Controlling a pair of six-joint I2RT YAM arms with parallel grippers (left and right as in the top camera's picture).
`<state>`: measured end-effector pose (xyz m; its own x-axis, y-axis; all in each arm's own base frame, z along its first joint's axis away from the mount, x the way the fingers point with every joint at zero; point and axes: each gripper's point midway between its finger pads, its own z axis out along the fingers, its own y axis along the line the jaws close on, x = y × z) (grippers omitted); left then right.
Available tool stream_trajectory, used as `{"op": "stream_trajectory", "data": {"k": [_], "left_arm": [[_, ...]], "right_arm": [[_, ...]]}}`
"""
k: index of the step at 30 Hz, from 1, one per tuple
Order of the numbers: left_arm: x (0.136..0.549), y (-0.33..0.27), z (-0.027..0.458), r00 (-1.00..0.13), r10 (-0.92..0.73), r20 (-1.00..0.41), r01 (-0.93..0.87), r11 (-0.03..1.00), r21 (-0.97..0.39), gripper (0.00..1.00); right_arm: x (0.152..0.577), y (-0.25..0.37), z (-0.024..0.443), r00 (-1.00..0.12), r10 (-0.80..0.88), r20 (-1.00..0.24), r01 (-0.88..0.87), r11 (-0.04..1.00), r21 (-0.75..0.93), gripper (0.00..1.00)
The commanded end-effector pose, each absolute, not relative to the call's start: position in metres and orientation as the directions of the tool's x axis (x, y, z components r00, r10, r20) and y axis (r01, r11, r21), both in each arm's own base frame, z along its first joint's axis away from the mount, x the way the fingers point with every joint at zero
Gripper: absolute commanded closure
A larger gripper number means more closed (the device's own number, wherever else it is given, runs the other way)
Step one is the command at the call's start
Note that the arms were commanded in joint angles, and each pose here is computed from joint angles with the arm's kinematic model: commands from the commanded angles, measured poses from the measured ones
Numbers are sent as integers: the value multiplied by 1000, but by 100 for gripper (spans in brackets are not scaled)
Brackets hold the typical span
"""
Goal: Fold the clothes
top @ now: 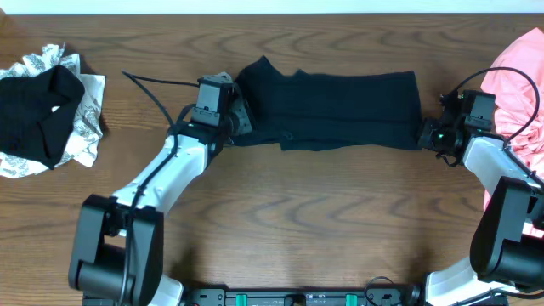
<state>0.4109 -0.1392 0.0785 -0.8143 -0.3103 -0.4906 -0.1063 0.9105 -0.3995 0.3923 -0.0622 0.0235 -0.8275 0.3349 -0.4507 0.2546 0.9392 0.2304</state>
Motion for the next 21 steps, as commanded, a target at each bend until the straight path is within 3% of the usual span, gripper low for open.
{"op": "stream_trajectory", "data": {"k": [1, 10, 13, 21], "left_arm": [[427, -139, 103, -795, -269, -544, -57, 925, -375, 45], [422, -160, 136, -826, -82, -557, 94, 955, -280, 46], [421, -162, 133, -829, -63, -556, 109, 957, -270, 56], [432, -169, 100, -847, -50, -530, 107, 959, -263, 81]], "right_arm": [[398, -60, 30, -823, 336, -458, 244, 937, 250, 73], [391, -56, 43, -874, 282, -396, 204, 952, 230, 69], [394, -46, 57, -900, 199, -389, 122, 969, 214, 70], [423, 20, 82, -877, -8, -481, -110, 977, 184, 99]]}}
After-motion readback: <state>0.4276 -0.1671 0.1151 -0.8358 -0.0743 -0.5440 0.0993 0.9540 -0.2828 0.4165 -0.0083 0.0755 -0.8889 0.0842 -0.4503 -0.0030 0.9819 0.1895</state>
